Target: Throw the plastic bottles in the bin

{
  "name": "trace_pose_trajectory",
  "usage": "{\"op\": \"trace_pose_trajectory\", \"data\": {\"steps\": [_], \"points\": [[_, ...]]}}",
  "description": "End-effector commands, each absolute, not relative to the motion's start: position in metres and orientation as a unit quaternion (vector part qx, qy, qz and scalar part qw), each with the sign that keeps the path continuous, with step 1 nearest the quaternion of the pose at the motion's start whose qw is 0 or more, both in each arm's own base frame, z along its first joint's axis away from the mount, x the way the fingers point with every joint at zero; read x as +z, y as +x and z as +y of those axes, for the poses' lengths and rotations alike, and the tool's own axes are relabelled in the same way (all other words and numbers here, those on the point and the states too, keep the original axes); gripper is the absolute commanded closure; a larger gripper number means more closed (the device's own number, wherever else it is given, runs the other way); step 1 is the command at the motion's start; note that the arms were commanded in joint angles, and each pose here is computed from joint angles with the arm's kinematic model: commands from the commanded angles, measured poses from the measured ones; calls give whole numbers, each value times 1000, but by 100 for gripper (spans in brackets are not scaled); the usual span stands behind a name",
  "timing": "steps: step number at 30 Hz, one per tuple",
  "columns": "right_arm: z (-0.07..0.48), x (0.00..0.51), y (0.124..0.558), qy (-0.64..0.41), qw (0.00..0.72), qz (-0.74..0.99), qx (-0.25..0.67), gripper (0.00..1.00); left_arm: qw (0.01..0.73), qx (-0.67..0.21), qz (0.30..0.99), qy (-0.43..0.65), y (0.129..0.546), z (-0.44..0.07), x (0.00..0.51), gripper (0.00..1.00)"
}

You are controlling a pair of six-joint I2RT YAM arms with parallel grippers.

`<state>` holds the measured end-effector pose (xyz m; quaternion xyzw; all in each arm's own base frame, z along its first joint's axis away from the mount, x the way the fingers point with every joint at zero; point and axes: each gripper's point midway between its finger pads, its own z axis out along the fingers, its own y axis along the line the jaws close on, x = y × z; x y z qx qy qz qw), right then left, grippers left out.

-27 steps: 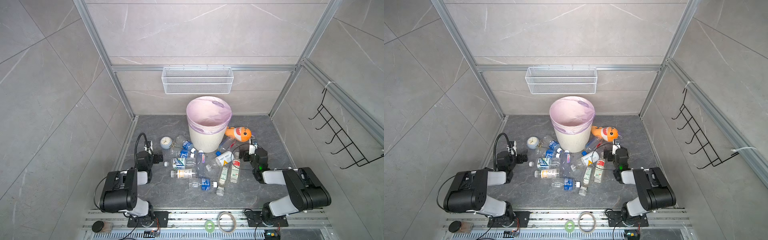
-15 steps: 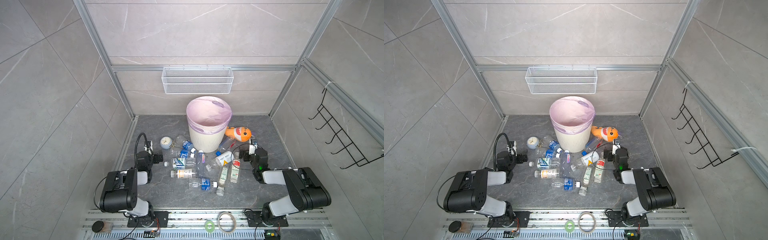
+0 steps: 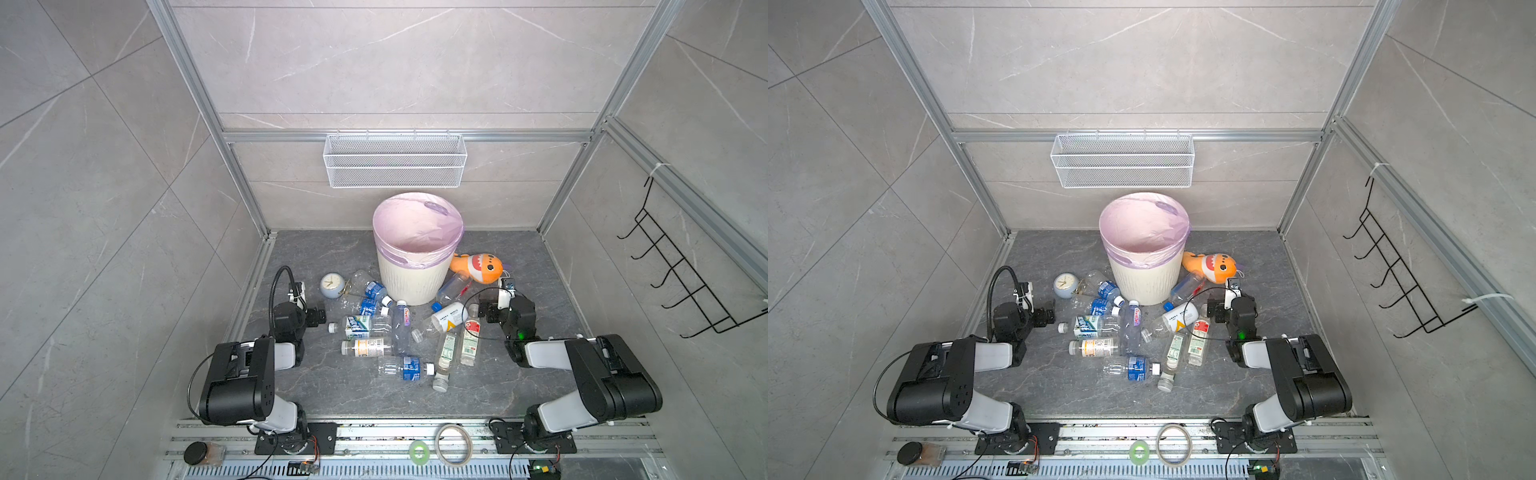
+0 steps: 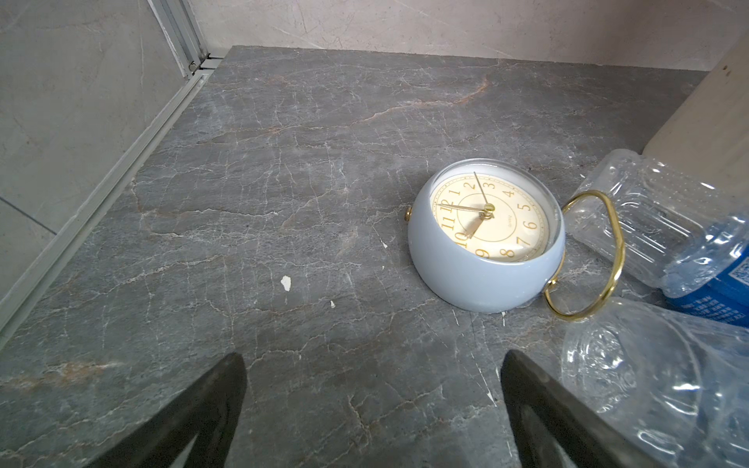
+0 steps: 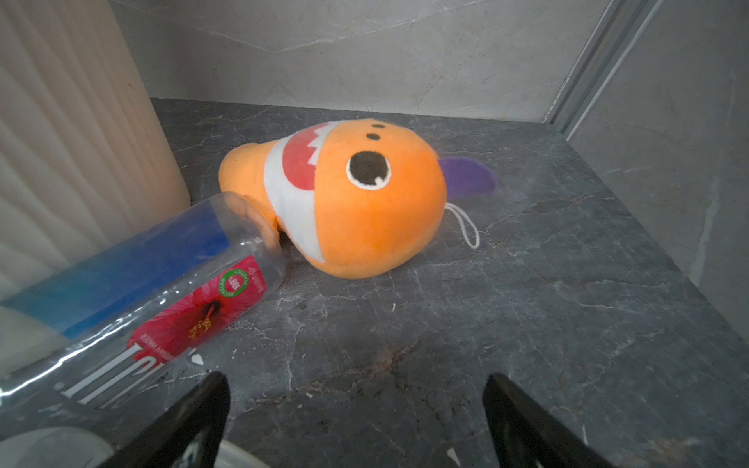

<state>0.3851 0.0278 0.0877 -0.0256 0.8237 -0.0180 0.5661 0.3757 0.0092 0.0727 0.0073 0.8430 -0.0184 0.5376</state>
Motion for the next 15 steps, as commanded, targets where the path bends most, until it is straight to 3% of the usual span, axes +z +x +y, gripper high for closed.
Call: {"op": "trace_pose_trajectory", "data": {"steps": [1,15], "points": [[25,93,388,-14,575,818,-20,0,553,-2,833,-21,387,20,86,0],[25,92,388,-14,574,818,-20,0,552,-2,833,-21,387,20,85,0]]}}
